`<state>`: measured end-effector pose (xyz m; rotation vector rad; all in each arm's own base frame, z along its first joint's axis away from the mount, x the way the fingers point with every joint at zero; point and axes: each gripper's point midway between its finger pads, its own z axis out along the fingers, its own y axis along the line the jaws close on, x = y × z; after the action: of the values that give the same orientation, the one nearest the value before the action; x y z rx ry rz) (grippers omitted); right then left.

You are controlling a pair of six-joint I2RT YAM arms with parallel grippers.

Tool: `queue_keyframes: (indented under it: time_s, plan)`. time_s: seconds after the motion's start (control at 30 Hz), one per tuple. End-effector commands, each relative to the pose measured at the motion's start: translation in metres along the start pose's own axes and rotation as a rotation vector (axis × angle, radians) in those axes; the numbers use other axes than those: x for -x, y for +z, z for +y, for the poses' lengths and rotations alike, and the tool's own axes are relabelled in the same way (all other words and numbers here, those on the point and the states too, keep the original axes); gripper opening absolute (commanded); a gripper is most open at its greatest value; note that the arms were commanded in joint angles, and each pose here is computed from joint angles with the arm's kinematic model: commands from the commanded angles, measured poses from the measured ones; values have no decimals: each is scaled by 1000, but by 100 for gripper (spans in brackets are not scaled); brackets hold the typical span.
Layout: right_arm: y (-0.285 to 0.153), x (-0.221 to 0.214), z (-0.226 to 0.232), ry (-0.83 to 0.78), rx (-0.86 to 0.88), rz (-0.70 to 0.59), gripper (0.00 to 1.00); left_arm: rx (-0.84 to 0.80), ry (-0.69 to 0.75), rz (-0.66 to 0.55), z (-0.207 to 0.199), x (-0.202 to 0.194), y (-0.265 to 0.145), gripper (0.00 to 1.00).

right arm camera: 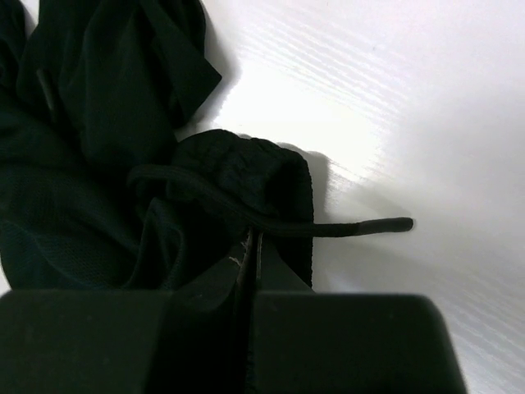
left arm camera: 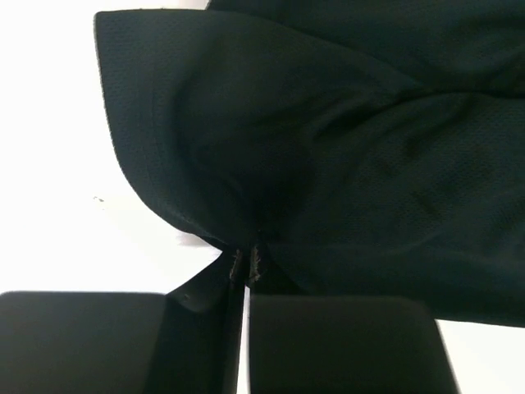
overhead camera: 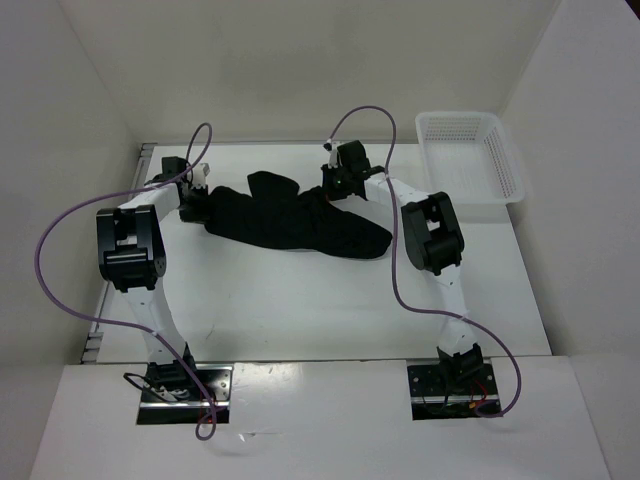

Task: Fold and stack the shorts
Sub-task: Flatten the shorts out

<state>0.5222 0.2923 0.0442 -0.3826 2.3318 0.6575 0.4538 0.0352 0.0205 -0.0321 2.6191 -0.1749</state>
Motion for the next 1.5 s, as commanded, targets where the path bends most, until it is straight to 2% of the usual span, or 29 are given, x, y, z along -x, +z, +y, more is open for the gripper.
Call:
queue_keyframes:
  time_s: [0.0,0.1,0.13,0.2,0.23,0.27,0.33,0.37,0.43,0.47,0.53,0.6,0.83,0.9,1.0,1.13,1.23,1.4,1.47]
  plan:
    - [-32,63,20,-109,4,-153,0,-50,3,0,-9,3,-3,0]
    - [-64,87,32,-192,5,-198,0,-24,16,-96,-7,39,-42,0]
    - [-92,110,47,-223,22,-260,0,-12,16,-153,-4,55,-66,0]
    - [-124,123,54,-259,25,-288,0,23,17,-202,0,69,-98,0]
    - [-161,141,61,-284,19,-346,0,36,23,-239,-1,78,-116,0]
    - [-181,149,70,-309,29,-373,0,62,35,-314,-4,89,-152,0]
    - [-212,147,72,-362,11,-381,0,80,50,-399,-9,99,-192,0]
    - [-255,160,87,-401,3,-460,0,103,60,-476,-14,104,-231,0]
    - [-284,150,90,-463,-22,-484,0,131,61,-516,-16,99,-261,0]
    - [-330,157,104,-500,-35,-573,0,136,72,-581,-23,100,-293,0]
    - [-358,150,107,-527,-60,-621,0,151,82,-661,-31,93,-335,0]
    - [-409,152,120,-553,-83,-722,0,167,89,-732,-35,89,-365,0]
    - [-497,169,145,-580,-111,-910,0,215,132,-1097,-64,72,-511,0]
    - [-522,176,155,-592,-109,-969,0,220,142,-1176,-71,71,-544,0]
    - [-547,182,168,-580,-80,-1031,0,232,144,-1240,-74,73,-573,0]
    - [-549,176,176,-548,-23,-1035,0,240,139,-1242,-71,86,-571,0]
    - [-536,175,163,-489,-55,-1033,0,207,149,-1167,-68,103,-536,0]
    - [-488,178,131,-445,-139,-992,0,163,144,-997,-53,140,-444,0]
    - [-450,175,112,-420,-171,-930,0,126,143,-891,-50,150,-394,0]
